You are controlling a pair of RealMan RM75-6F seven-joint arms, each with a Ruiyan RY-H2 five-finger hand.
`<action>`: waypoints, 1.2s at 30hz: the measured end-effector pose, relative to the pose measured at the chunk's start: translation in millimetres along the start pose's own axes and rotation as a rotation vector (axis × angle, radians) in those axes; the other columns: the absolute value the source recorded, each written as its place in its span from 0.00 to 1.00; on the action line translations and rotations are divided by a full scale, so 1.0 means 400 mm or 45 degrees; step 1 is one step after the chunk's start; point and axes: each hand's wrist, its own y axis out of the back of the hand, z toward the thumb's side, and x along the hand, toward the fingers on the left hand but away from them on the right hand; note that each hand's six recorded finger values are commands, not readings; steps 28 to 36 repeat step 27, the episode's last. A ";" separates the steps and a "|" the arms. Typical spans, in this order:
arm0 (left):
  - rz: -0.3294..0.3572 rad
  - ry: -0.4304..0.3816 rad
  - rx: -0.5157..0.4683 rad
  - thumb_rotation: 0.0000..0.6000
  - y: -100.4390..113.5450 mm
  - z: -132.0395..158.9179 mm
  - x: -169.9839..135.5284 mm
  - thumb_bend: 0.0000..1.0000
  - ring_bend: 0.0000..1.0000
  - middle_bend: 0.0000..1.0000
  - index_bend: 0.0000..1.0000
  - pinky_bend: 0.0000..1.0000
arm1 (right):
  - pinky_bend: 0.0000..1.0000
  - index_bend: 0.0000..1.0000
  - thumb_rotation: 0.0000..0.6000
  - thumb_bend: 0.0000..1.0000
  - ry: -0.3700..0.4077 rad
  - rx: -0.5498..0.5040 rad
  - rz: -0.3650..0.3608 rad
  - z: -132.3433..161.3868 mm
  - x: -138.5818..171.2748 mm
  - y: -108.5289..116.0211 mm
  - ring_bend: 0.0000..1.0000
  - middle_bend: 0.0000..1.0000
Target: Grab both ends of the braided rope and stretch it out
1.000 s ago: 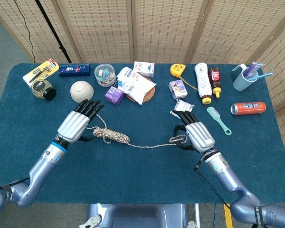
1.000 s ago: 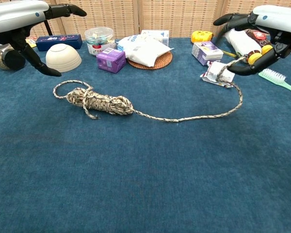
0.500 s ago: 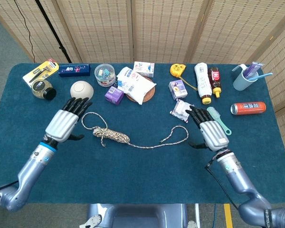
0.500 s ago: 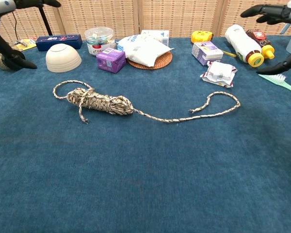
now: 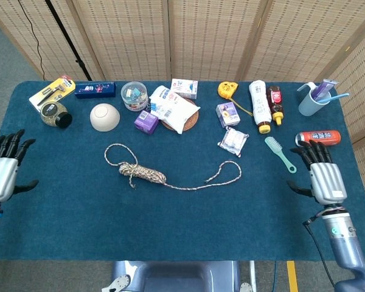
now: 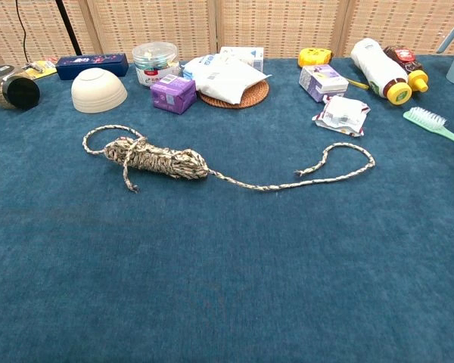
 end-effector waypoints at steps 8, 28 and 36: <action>-0.022 0.159 0.010 1.00 -0.006 -0.104 -0.136 0.07 0.00 0.00 0.17 0.00 | 0.01 0.23 1.00 0.23 -0.125 0.109 0.006 -0.059 0.084 0.024 0.04 0.13; -0.023 0.177 -0.007 1.00 -0.025 -0.106 -0.278 0.07 0.00 0.02 0.19 0.00 | 0.01 0.28 1.00 0.23 -0.295 0.274 -0.009 -0.091 0.223 0.033 0.04 0.15; -0.023 0.177 -0.007 1.00 -0.025 -0.106 -0.278 0.07 0.00 0.02 0.19 0.00 | 0.01 0.28 1.00 0.23 -0.295 0.274 -0.009 -0.091 0.223 0.033 0.04 0.15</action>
